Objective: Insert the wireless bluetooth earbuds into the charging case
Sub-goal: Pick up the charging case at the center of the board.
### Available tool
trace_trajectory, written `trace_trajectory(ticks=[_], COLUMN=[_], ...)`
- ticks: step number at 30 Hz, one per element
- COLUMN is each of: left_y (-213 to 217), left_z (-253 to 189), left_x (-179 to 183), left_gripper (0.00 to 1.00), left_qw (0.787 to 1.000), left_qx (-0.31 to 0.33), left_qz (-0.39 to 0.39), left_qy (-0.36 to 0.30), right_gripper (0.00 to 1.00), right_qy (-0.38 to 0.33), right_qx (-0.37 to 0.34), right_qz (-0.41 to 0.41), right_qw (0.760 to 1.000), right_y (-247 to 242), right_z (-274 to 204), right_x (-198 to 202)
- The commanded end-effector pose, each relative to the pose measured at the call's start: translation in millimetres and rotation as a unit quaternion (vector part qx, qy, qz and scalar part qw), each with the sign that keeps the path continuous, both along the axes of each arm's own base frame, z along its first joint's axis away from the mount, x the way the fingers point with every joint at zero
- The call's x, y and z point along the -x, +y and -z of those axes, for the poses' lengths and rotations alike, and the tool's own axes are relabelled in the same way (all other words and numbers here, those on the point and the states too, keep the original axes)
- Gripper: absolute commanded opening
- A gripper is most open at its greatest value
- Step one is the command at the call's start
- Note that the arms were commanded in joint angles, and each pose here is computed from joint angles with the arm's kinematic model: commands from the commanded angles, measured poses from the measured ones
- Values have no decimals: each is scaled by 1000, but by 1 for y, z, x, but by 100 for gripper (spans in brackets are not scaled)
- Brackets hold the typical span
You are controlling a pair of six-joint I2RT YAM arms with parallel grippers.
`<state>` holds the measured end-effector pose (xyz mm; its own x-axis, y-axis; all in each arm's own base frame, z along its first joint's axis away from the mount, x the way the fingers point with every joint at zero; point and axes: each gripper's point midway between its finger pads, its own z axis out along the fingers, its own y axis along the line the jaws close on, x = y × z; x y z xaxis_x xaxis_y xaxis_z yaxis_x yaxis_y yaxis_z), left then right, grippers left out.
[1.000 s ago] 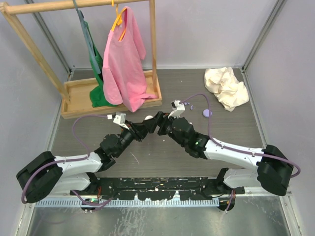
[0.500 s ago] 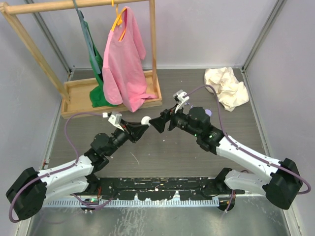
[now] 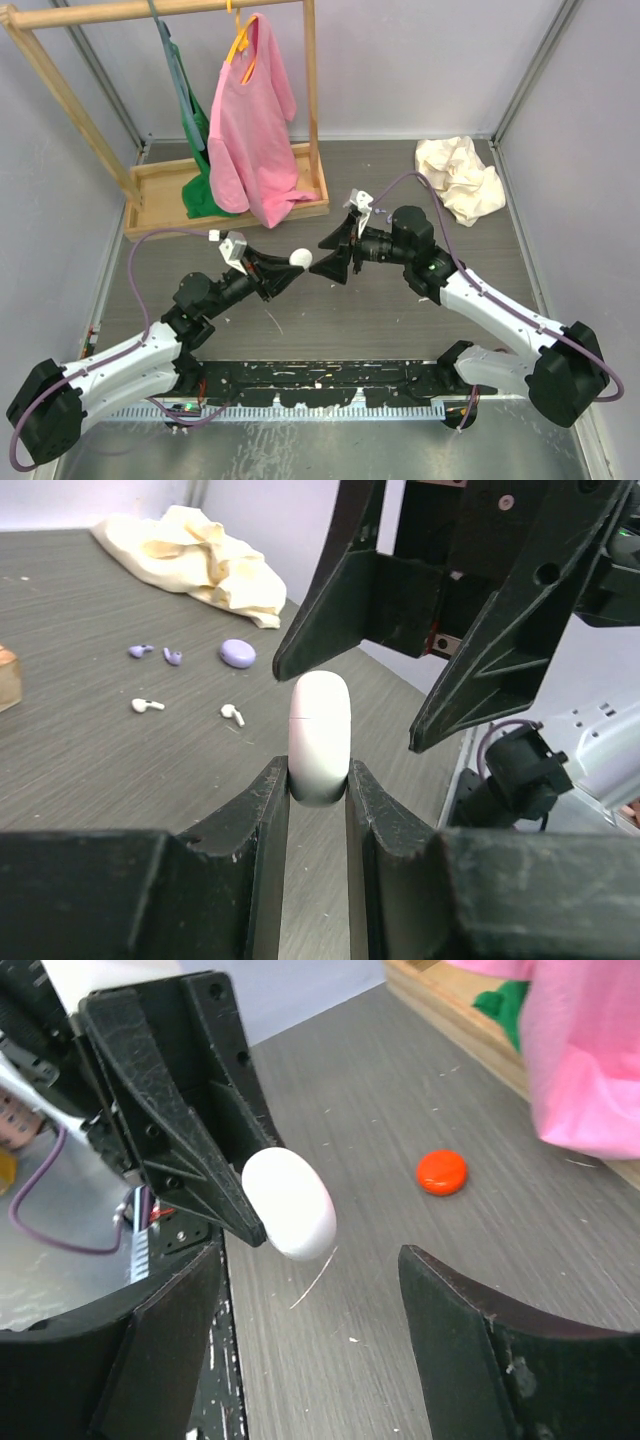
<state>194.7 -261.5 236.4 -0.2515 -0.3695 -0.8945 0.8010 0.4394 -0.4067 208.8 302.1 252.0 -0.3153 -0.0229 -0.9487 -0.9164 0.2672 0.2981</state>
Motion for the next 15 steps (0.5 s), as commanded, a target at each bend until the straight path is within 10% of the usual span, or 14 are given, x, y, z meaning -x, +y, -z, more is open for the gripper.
trace_trajectory(ticks=[1,15], left_y=[-4,-14], left_z=[-33,-44], left_x=[13,25], left_gripper=[1,1], left_qw=[998,994], left_qx=[27,46], left_qz=[38,86], left_qy=[-43,-50], right_gripper=[74,52], right_qy=[-57,-59], right_qx=[-32,-36], right_qz=[-84,-148], right_qw=[994,987], right_y=[8,13], right_z=[-25,-22], right_x=[20,35])
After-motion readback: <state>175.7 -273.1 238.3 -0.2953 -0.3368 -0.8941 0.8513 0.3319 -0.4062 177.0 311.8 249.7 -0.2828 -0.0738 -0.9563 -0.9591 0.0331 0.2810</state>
